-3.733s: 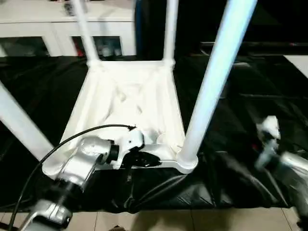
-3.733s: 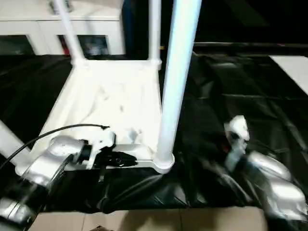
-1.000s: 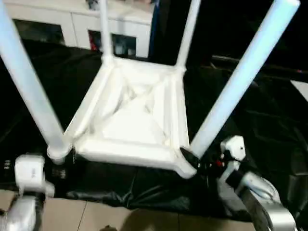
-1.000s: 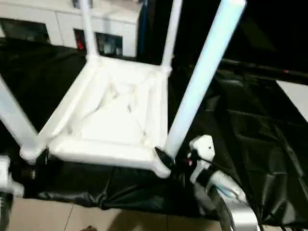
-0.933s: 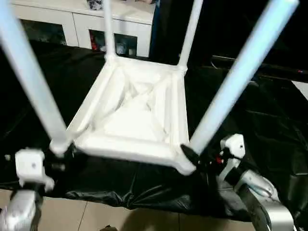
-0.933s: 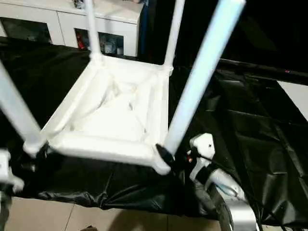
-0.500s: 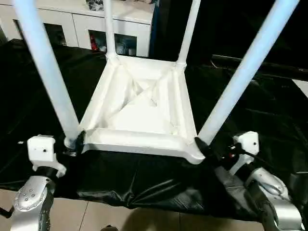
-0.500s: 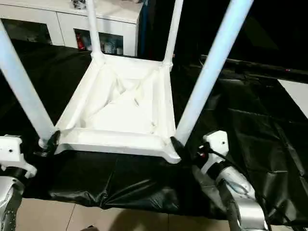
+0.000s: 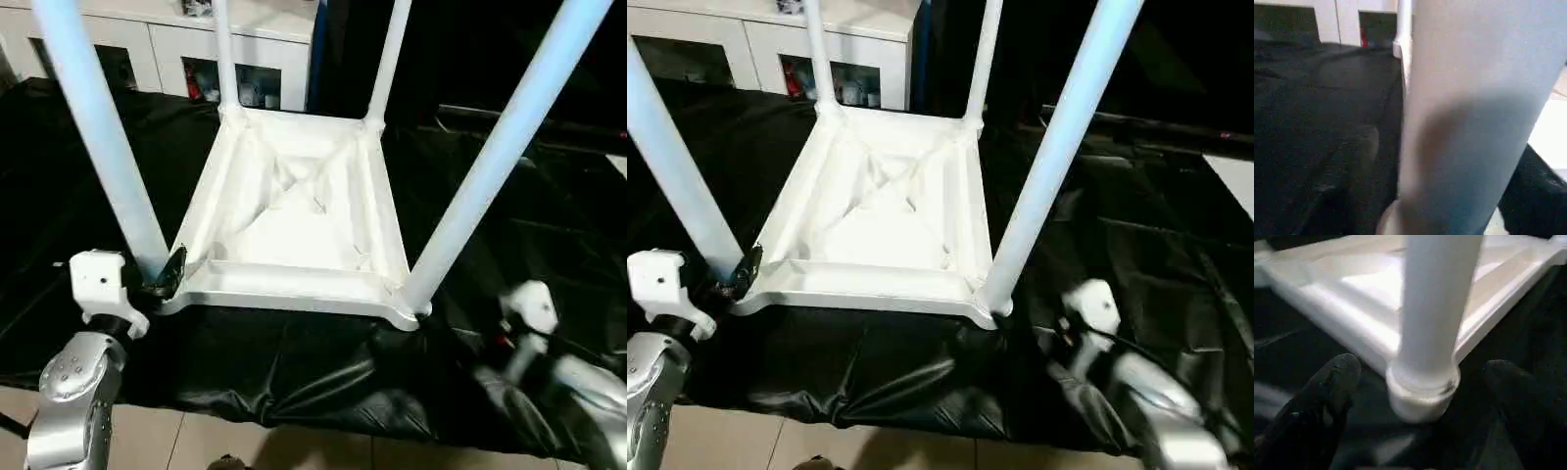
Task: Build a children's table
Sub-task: Flip table
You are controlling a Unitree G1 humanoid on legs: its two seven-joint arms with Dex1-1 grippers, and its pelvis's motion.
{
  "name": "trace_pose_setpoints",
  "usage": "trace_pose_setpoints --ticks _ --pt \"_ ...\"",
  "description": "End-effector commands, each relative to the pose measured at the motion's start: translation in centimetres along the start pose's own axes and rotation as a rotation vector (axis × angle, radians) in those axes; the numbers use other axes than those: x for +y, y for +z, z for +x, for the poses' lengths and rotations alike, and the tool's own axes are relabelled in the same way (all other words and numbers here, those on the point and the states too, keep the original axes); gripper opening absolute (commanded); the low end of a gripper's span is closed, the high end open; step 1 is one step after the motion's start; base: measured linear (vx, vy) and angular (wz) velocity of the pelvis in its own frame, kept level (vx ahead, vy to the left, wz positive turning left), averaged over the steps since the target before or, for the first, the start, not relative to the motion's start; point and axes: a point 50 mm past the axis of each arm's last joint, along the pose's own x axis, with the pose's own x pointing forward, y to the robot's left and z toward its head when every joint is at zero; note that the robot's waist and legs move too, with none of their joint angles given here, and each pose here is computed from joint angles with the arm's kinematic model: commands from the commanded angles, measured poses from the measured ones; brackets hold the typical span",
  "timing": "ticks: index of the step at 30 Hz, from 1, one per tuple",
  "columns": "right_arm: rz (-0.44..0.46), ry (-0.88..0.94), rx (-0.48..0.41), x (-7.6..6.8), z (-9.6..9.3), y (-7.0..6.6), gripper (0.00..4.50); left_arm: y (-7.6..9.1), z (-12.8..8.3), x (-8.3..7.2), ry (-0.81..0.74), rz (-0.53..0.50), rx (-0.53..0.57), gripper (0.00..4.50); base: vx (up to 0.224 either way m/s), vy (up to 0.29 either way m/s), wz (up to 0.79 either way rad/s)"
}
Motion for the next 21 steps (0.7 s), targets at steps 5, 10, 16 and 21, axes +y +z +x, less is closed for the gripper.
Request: trace_pose_setpoints --ticks 5,10,16,21 --pt "-0.04 0.071 0.021 0.1 -1.3 1.3 4.5 0.1 0.4 -0.4 -0.005 -0.023 0.022 3.1 0.0 0.0 0.0" --pt "-0.002 0.248 -0.013 2.2 0.0 3.2 4.5 -0.4 0.6 -0.9 0.017 -0.077 0.074 2.41 0.0 0.0 0.0" --pt "0.027 0.278 -0.055 3.4 2.7 3.7 4.5 -0.3 0.6 -1.4 0.047 -0.213 0.065 2.23 0.0 0.0 0.0" --pt "0.053 0.248 -0.05 3.4 3.6 3.7 4.5 -0.2 0.7 -2.1 0.036 -0.286 0.062 2.23 0.0 0.0 0.0"
